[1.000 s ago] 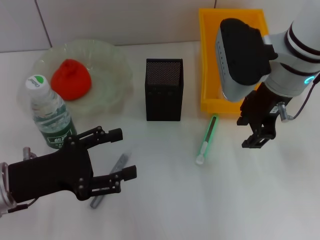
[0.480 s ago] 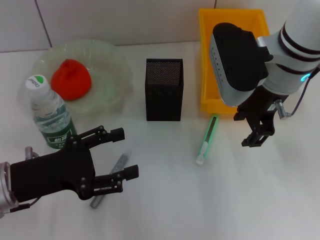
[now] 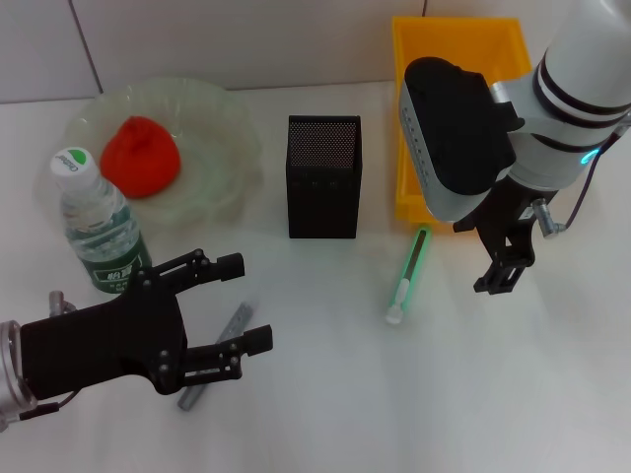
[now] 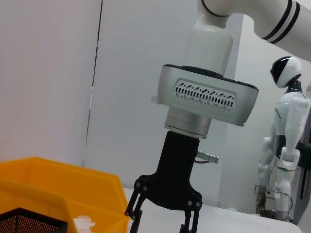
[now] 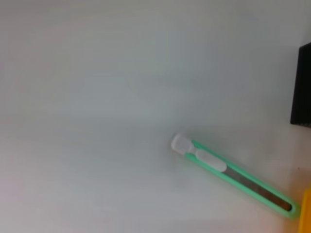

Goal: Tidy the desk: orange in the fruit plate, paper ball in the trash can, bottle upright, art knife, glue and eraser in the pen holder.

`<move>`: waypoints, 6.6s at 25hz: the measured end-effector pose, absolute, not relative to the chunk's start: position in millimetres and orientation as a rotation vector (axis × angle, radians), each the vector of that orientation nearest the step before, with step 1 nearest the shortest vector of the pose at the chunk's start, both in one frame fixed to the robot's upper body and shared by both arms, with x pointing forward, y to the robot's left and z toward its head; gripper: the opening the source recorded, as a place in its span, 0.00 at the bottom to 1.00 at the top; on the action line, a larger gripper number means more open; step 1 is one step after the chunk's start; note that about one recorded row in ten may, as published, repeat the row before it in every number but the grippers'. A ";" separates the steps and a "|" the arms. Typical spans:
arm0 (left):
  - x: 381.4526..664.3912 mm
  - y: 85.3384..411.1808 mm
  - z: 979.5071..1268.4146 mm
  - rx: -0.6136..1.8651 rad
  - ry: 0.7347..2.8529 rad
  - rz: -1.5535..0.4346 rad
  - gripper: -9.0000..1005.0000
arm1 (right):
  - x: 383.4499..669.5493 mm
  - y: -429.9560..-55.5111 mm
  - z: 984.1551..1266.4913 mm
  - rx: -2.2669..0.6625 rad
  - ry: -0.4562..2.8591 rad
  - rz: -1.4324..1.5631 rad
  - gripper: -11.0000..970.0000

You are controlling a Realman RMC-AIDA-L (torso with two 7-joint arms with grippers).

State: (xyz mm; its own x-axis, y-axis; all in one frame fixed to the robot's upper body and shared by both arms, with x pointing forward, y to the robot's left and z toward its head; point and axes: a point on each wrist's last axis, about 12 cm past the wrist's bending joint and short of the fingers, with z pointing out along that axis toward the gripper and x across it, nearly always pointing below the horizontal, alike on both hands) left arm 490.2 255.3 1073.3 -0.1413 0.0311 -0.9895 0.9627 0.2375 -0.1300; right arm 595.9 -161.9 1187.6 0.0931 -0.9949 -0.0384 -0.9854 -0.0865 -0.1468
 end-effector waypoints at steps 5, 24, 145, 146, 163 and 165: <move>490.8 254.4 1073.5 0.999 1.444 -1.105 0.85 | 594.9 -158.1 1186.7 -2.260 1.976 -0.083 0.78; 483.4 251.9 1068.4 0.980 1.447 -1.117 0.85 | 592.1 -151.6 1185.0 -2.435 1.757 -0.008 0.78; 487.1 247.9 1069.6 0.980 1.437 -1.112 0.85 | 595.5 -183.7 1176.9 -2.027 2.081 0.191 0.78; 487.1 247.9 1069.6 0.980 1.437 -1.112 0.85 | 595.5 -183.7 1176.9 -2.027 2.081 0.191 0.78; 487.4 245.9 1070.6 0.989 1.430 -1.122 0.85 | 581.3 -196.7 1198.0 -2.439 1.880 0.075 0.78; 487.1 246.0 1070.3 0.988 1.431 -1.122 0.85 | 582.8 -197.6 1197.6 -2.463 1.858 0.053 0.78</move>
